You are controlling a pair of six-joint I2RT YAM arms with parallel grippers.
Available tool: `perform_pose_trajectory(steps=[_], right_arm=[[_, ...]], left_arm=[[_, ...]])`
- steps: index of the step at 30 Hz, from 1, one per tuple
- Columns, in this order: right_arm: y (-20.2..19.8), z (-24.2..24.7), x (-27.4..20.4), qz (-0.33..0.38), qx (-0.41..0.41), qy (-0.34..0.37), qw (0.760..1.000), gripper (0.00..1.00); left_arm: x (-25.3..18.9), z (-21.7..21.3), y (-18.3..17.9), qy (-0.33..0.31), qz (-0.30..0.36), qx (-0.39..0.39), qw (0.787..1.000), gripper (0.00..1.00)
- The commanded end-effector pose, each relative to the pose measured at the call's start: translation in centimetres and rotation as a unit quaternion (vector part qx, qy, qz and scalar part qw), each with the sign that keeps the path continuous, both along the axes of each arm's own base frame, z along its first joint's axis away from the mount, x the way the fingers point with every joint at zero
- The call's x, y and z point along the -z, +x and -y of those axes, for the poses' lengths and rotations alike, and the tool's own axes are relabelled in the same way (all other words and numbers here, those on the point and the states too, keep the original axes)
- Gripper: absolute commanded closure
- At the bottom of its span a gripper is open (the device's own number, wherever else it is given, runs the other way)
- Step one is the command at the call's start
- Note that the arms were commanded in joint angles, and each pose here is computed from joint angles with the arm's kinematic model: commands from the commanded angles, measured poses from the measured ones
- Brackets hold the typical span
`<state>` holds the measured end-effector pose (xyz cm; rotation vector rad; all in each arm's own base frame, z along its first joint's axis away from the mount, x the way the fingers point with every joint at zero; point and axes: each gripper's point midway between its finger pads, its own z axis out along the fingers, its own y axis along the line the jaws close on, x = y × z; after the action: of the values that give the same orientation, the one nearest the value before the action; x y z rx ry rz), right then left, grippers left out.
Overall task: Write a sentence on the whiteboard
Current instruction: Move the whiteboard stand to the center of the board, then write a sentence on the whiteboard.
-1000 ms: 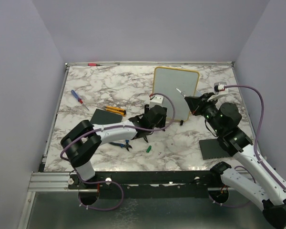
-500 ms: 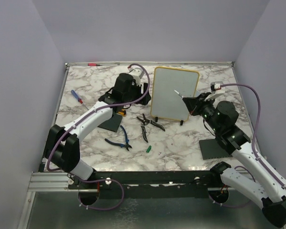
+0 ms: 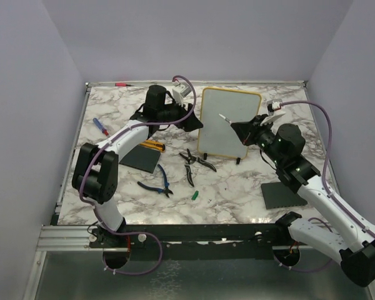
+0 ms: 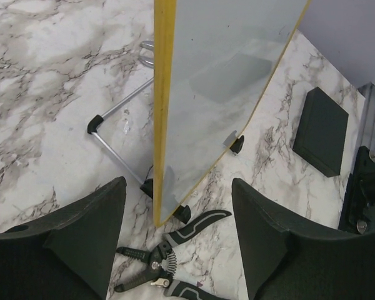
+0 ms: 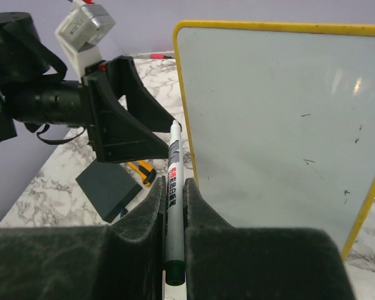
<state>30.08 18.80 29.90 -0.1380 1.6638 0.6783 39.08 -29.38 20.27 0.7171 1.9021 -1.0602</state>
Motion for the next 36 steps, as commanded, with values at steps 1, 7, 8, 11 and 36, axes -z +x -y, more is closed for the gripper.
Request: perform_pose_trajectory(steps=[1, 7, 8, 11, 36], right_arm=[[0.4, -1.8, -2.0, 0.026, -0.042, 0.005, 0.999, 1.0], [1.5, -2.4, -1.7, 0.027, -0.042, -0.005, 0.999, 0.99], [1.7, -2.4, -1.7, 0.028, -0.04, -0.007, 0.999, 0.99], [2.2, -2.6, -1.7, 0.03, -0.04, -0.011, 0.999, 0.99], [5.5, -3.1, -2.7, 0.07, -0.015, -0.034, 0.997, 0.99]], left_arm=[[-1.6, 2.0, 0.3, -0.034, 0.041, 0.074, 0.996, 0.33], [-1.0, 2.9, 0.9, -0.046, 0.034, 0.091, 0.994, 0.53], [-0.9, 2.8, 0.9, -0.045, 0.034, 0.09, 0.994, 0.55], [-0.2, 2.9, 1.1, -0.043, 0.032, 0.09, 0.994, 0.64], [2.3, 2.2, 0.7, -0.019, 0.039, 0.101, 0.994, 1.0]])
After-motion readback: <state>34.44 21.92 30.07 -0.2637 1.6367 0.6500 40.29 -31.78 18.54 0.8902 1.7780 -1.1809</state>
